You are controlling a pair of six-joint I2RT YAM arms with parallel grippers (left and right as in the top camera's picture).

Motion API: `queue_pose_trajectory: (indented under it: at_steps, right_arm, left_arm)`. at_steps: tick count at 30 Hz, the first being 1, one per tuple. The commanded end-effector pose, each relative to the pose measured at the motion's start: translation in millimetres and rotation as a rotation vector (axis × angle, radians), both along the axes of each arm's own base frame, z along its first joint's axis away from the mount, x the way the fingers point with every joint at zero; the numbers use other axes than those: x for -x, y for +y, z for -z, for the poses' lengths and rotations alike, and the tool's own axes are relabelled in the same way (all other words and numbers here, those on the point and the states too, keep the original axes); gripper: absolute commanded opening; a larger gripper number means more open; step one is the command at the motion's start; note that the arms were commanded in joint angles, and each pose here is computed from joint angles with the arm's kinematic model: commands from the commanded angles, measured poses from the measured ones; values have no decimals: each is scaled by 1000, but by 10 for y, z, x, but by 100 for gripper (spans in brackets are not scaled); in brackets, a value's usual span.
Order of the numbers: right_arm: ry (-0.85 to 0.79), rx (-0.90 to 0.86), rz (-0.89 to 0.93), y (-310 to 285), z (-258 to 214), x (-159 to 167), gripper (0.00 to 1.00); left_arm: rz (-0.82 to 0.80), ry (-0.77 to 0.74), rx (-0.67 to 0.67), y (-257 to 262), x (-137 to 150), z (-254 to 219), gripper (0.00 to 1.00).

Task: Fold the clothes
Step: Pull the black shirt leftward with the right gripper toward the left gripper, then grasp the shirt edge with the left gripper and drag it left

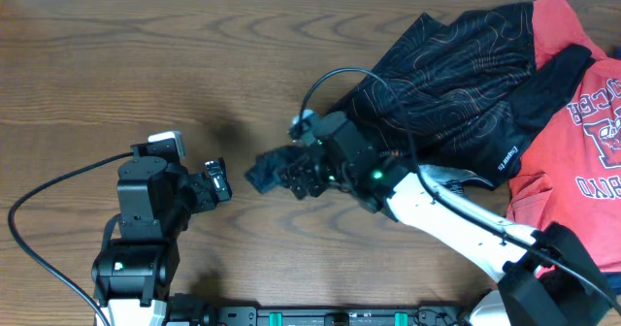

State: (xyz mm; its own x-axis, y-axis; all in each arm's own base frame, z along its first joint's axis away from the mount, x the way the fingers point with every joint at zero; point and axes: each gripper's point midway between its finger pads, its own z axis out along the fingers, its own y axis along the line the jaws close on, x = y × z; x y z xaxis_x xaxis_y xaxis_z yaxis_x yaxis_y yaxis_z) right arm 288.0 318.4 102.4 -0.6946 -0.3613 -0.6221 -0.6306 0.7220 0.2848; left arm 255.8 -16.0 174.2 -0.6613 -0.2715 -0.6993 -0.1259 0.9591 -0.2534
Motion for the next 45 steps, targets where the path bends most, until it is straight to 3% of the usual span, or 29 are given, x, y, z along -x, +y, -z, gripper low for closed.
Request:
queue_pose_trajectory:
  at_steps: [1, 4, 11, 18, 22, 23, 24, 25, 27, 35, 39, 45]
  right_arm:
    - [-48, 102, 200, -573, -105, -324, 99]
    - [-17, 175, 341, -1179, -201, -400, 99]
    - [52, 217, 603, -2266, -479, -304, 99]
    - [111, 241, 731, -2746, -545, -103, 99]
    - [141, 256, 741, -2795, -505, -45, 99]
    - [143, 258, 741, -2796, -501, -39, 99]
    - [145, 258, 741, -2796, -499, -35, 99]
    - [147, 260, 740, -2797, -497, -31, 99]
    - [149, 261, 740, -2797, -494, -26, 99]
    - [156, 266, 739, -2802, -484, -7, 99]
    - [156, 266, 739, -2801, -484, -8, 99]
    - [156, 266, 739, -2801, -484, -7, 99]
  left_arm:
    - [-51, -19, 67, -16, -37, -98, 98]
    - [-101, -5, 168, -71, -92, -79, 98]
    - [102, 169, 333, -669, -240, 308, 98]
    - [169, 428, 340, -1191, -275, 1087, 98]
    - [215, 483, 321, -1412, -314, 1431, 99]
    - [226, 487, 318, -1457, -335, 1501, 93]
    - [233, 487, 316, -1487, -354, 1552, 77]
    - [237, 487, 316, -1509, -374, 1601, 41]
    - [238, 485, 315, -1523, -406, 1657, 7]
    - [193, 315, 224, -1088, -801, 1365, 6]
    - [21, 125, 133, -357, -1192, 840, 6]
    - [-243, -117, 103, 780, -1616, -67, 6]
